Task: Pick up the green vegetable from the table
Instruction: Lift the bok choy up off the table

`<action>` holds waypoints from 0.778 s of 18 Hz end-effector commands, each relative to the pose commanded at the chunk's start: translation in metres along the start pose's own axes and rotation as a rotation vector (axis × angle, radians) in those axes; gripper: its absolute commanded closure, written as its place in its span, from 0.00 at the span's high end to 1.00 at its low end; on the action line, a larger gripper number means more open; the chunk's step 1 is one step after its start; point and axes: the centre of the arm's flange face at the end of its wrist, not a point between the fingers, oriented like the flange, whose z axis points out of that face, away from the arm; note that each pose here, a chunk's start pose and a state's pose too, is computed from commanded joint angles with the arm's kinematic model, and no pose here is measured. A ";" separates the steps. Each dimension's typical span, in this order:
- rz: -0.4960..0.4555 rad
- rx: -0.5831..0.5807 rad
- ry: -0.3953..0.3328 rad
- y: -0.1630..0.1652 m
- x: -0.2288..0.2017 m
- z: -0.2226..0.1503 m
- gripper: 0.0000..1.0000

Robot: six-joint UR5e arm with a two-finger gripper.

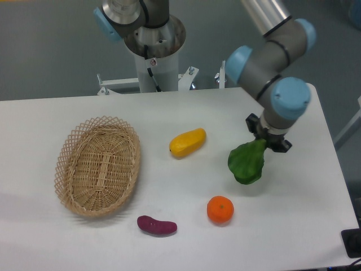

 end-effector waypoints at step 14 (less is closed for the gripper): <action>-0.037 0.156 -0.091 -0.003 -0.053 -0.043 0.32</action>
